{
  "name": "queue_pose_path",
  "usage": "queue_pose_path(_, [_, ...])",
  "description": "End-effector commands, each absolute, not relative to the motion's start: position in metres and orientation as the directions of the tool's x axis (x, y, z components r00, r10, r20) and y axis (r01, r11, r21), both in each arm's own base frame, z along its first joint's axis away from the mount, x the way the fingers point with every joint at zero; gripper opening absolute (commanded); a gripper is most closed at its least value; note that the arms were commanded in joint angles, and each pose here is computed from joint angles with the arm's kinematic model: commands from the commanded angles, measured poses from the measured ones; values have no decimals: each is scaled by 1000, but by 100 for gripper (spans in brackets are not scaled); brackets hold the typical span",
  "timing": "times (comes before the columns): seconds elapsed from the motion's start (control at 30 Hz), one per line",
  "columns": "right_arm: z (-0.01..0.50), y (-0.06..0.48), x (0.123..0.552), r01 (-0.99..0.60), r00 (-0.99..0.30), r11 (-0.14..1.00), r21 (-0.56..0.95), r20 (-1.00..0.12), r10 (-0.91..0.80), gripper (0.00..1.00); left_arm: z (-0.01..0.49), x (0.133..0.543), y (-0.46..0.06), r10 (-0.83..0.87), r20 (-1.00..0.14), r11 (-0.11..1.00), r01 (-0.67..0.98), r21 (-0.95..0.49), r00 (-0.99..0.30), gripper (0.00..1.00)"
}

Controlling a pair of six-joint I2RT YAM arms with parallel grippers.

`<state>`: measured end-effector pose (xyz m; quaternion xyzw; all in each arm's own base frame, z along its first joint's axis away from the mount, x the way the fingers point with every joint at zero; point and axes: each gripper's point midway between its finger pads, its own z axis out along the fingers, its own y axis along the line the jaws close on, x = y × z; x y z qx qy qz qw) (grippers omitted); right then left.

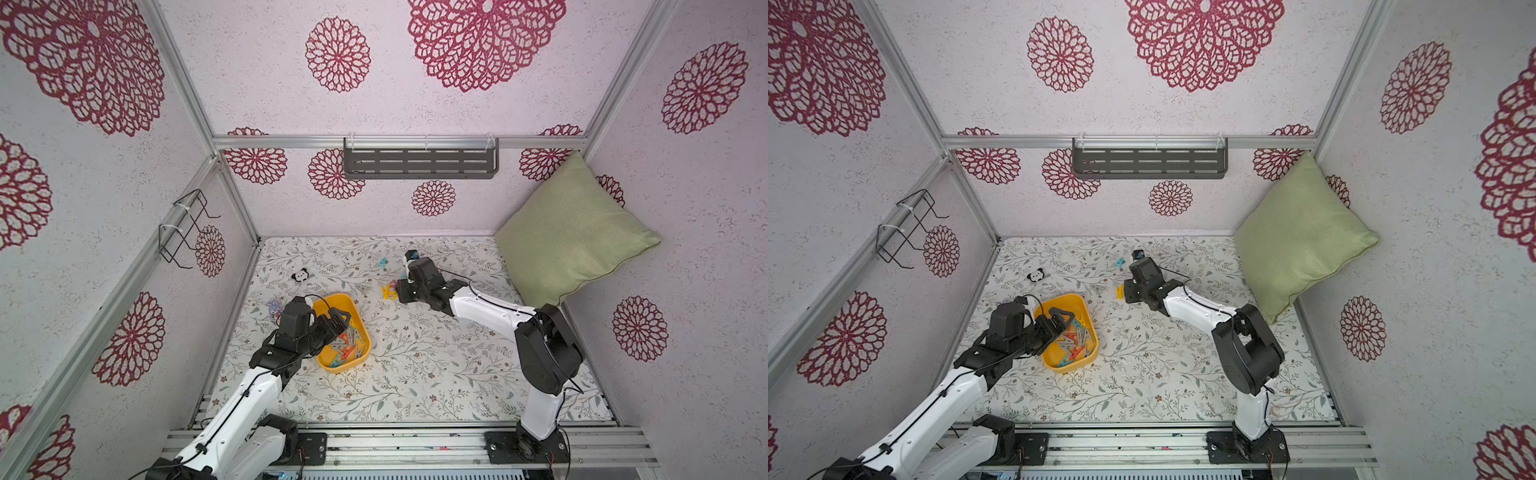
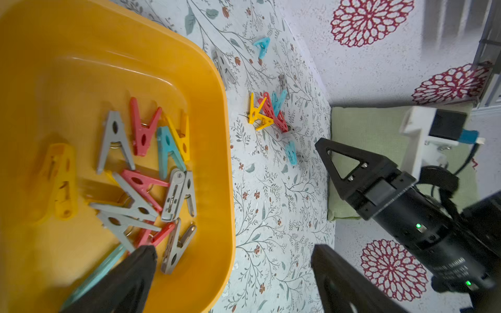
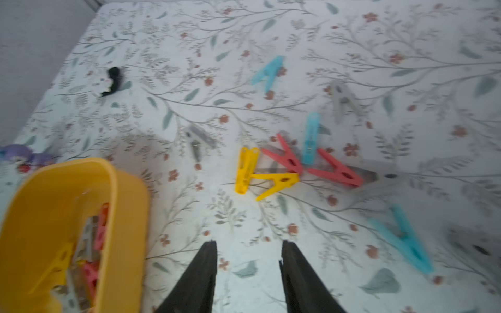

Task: Put the clothespins into the storage box
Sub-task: Pick up the clothespin from the center of the board.

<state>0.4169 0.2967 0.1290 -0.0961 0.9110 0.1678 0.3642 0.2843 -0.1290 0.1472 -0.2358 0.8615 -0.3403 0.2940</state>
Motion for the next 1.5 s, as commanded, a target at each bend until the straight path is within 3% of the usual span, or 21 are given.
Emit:
queue_pose_path(0.0, [127,253,434,-216,-703,957,191,-711,-16,48,165,300,-144,-601,-389,652,-146,-744,-698,97])
queue_pose_path(0.23, [80,163,468,-21,-763,981,191,-637,107,45,164,309,-191,-521,-396,674,-80,-734,-756,97])
queue_pose_path(0.43, [54,132,475,30,-792,976,214,-591,154,47,157,315,-216,-470,-396,693,-52,-720,-789,97])
queue_pose_path(0.87, [30,145,466,-19,-825,955,296,-544,152,52,148,317,-223,-455,-389,700,-51,-713,-801,97])
queue_pose_path(1.07, [34,152,457,-37,-822,943,330,-547,159,51,145,316,-223,-458,-387,699,-55,-713,-800,97])
queue_pose_path(1.3, [42,162,447,-54,-820,931,361,-548,164,41,143,316,-226,-455,-382,696,-54,-716,-804,97])
queue_pose_path(1.47, [48,172,439,-71,-816,923,379,-553,165,40,141,314,-226,-454,-380,697,-56,-715,-806,97])
